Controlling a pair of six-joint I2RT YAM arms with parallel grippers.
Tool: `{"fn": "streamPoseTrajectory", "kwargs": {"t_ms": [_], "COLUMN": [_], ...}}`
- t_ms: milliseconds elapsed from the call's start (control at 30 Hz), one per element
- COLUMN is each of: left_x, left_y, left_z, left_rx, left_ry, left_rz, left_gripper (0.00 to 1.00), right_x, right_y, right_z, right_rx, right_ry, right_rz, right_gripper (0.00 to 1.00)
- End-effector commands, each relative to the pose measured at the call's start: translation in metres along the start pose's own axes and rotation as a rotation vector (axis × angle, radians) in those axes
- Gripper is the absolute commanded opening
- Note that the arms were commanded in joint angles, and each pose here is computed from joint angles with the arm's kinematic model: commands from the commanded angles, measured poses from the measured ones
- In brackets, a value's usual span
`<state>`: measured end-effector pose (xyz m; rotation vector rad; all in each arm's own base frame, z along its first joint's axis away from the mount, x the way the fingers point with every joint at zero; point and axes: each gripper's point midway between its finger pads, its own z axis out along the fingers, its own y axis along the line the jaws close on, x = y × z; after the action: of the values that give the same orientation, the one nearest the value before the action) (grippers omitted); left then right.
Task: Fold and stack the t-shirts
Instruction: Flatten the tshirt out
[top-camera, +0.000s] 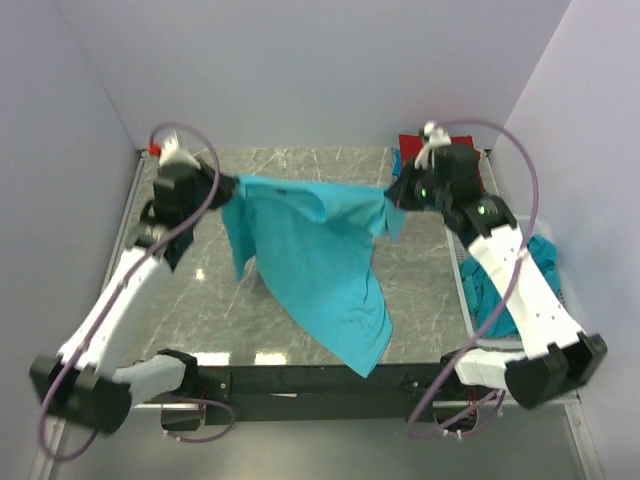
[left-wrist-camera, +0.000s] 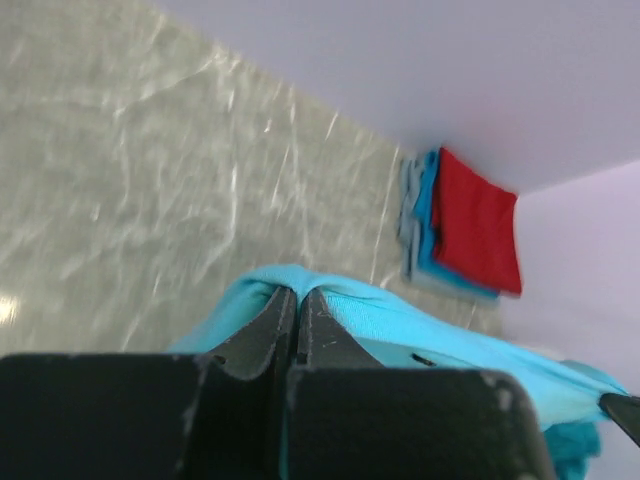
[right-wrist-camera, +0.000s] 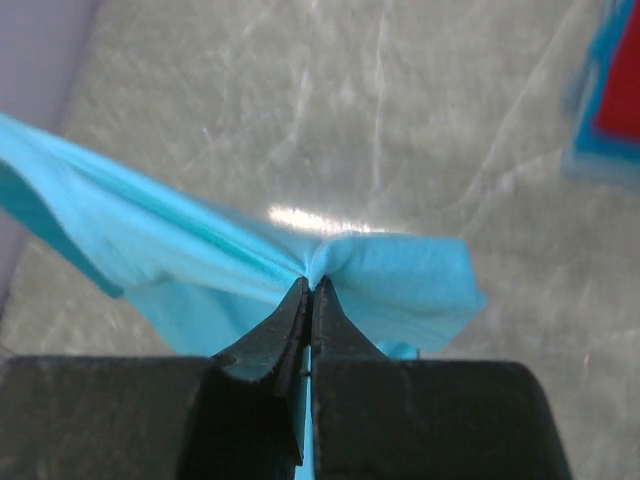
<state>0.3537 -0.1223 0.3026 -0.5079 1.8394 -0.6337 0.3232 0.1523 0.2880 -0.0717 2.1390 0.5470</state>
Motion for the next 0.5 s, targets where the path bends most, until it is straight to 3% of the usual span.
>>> {"fn": "streamPoseTrajectory", "kwargs": {"t_ms": [0,67,100,167,200,267,333,367,400,433,467], "left_x": [-0.106,-0.119,-0.156,-0.174,-0.208,-0.214,-0.231,-0.235,-0.223,-0.224,-0.222], "left_y": [-0.062,-0.083,-0.118,-0.130,-0.161,-0.171,-0.182,-0.184,-0.171,-0.170,-0.164], "left_z": [0.026,0.049,0.034,0.047,0.022,0.024,0.006,-0.006,0.005,-0.013,-0.015], "left_rx": [0.209,0.301,0.389,0.424,0.488,0.530,0.570,0.586,0.557,0.555,0.546], "left_ry": [-0.167,-0.123,-0.200,-0.182,-0.255,-0.213,-0.250,-0.266,-0.233,-0.258,-0.271], "left_rz": [0.051,0.125,0.157,0.192,0.223,0.248,0.265,0.276,0.265,0.269,0.268], "left_gripper": [0.00,0.00,0.00,0.00,0.00,0.00,0.01,0.00,0.00,0.00,0.00], "right_x": [-0.114,-0.147,-0.190,-0.219,-0.249,-0.270,-0.271,-0.259,-0.254,-0.249,-0.222], "right_y": [0.031,0.033,0.041,0.044,0.056,0.066,0.076,0.073,0.080,0.083,0.069], "right_z": [-0.006,-0.009,-0.020,-0.031,-0.050,-0.070,-0.089,-0.074,-0.097,-0.101,-0.076], "right_rx": [-0.116,-0.102,-0.092,-0.085,-0.104,-0.133,-0.179,-0.192,-0.219,-0.241,-0.224], "right_ry": [-0.242,-0.266,-0.350,-0.394,-0.484,-0.562,-0.601,-0.574,-0.603,-0.618,-0.541], "right_rz": [-0.123,-0.141,-0.155,-0.163,-0.181,-0.191,-0.203,-0.205,-0.222,-0.229,-0.207], "right_gripper": [0.00,0.00,0.00,0.00,0.00,0.00,0.00,0.00,0.00,0.00,0.00]}}
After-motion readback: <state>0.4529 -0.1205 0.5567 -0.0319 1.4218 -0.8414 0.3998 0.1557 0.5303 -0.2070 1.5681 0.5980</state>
